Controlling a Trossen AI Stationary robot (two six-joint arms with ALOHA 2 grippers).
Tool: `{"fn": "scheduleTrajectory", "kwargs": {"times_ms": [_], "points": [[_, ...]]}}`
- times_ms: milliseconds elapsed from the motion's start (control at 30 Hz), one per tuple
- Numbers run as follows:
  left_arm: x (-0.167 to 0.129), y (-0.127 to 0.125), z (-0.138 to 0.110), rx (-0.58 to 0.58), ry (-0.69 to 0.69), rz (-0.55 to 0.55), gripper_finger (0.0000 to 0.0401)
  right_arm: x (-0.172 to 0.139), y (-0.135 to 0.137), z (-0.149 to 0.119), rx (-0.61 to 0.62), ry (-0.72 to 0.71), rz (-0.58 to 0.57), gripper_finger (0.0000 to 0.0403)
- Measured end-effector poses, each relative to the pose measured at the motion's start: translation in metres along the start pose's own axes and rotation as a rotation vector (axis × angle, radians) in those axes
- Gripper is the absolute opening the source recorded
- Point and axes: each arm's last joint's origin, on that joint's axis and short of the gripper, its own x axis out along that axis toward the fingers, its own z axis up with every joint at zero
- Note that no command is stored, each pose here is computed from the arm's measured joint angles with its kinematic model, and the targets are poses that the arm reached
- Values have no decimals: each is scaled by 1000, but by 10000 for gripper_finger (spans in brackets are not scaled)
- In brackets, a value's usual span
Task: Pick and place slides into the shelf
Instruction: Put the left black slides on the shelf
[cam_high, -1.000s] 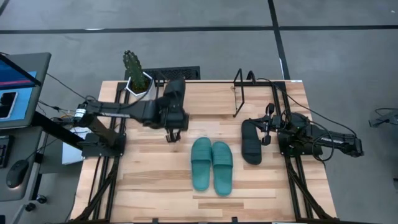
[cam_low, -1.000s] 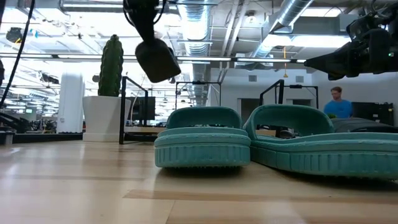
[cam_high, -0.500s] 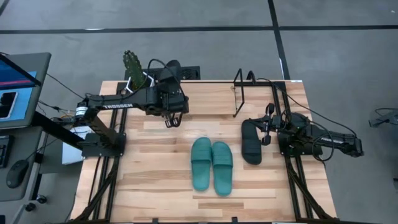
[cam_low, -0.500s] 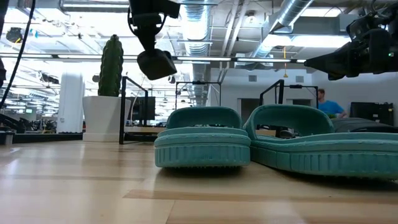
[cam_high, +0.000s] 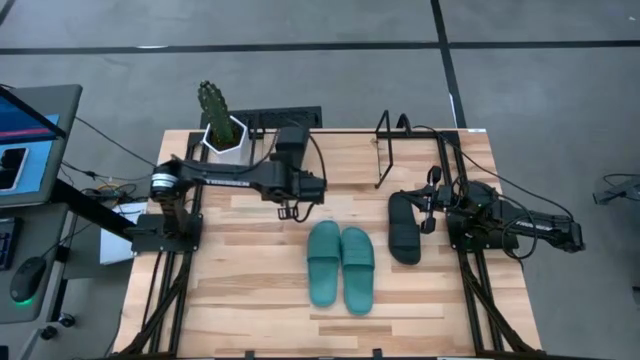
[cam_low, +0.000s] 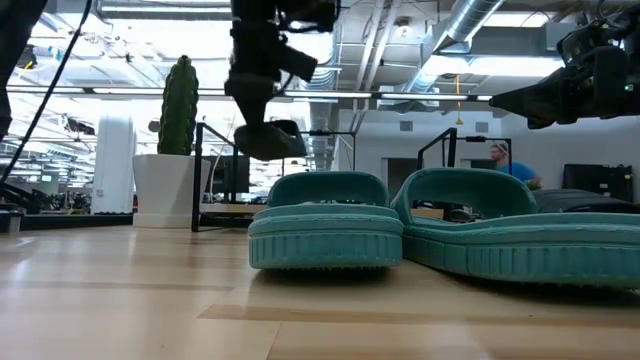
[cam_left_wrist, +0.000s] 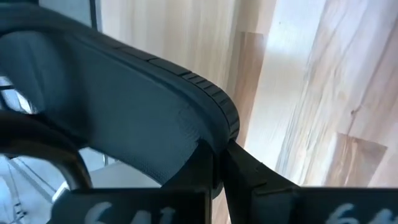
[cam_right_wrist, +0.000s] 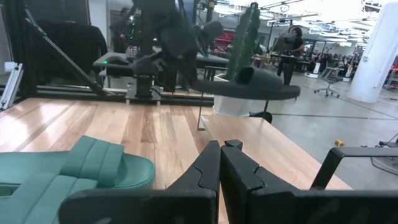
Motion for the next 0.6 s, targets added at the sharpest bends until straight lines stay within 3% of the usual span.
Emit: {"fn": "scheduleTrajectory", "kwargs": {"times_ms": [267,600], "points": [[13,11,0,-106,53,-9,0,0,0,0,0,0,0,0],[16,16,-7,-88,128,-21,0,0,0,0,0,0,0,0]]}}
